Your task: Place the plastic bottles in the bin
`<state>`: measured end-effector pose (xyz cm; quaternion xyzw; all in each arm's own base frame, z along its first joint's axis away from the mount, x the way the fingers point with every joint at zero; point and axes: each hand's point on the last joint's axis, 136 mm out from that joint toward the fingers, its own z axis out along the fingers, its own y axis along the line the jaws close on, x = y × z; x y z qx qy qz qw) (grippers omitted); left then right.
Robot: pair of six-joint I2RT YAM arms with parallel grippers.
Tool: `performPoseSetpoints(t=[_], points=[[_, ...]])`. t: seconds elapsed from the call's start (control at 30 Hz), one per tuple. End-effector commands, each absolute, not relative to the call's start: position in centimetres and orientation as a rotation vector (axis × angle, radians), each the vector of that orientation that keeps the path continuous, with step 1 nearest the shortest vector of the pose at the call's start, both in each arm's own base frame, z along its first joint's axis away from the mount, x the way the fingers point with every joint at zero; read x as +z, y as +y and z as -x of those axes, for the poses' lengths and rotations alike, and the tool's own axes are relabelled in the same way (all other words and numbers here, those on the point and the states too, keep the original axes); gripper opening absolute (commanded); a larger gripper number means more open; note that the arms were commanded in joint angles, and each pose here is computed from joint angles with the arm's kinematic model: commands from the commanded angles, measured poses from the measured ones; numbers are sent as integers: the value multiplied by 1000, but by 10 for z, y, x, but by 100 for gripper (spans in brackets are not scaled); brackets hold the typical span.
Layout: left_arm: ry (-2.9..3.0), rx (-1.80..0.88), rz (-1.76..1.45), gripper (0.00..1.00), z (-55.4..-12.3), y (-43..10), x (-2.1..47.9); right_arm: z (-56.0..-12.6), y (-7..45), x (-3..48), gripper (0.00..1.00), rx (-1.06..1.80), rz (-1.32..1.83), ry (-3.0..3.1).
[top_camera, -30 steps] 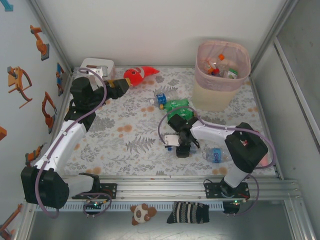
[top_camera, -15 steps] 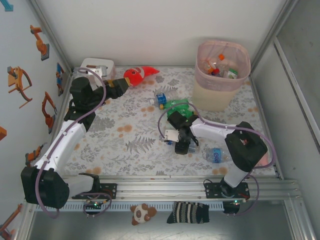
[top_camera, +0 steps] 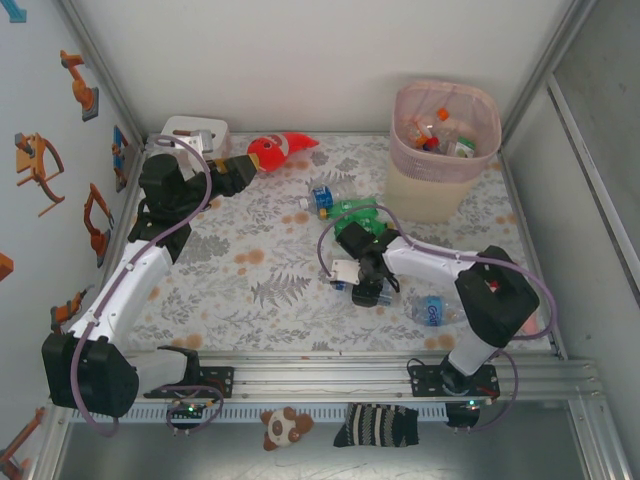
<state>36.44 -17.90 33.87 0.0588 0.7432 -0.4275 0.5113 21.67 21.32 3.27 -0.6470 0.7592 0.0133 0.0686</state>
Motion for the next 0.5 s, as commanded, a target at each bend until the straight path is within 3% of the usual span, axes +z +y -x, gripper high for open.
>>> performPoseSetpoints(t=[0.0, 0.47], points=[[1765, -1040, -138, 71, -365, -178, 343, -221, 223, 58, 53, 114, 1872, 2269], [1765, -1050, -132, 70, -365, -178, 341, -279, 245, 185, 49, 241, 1330, 2228]])
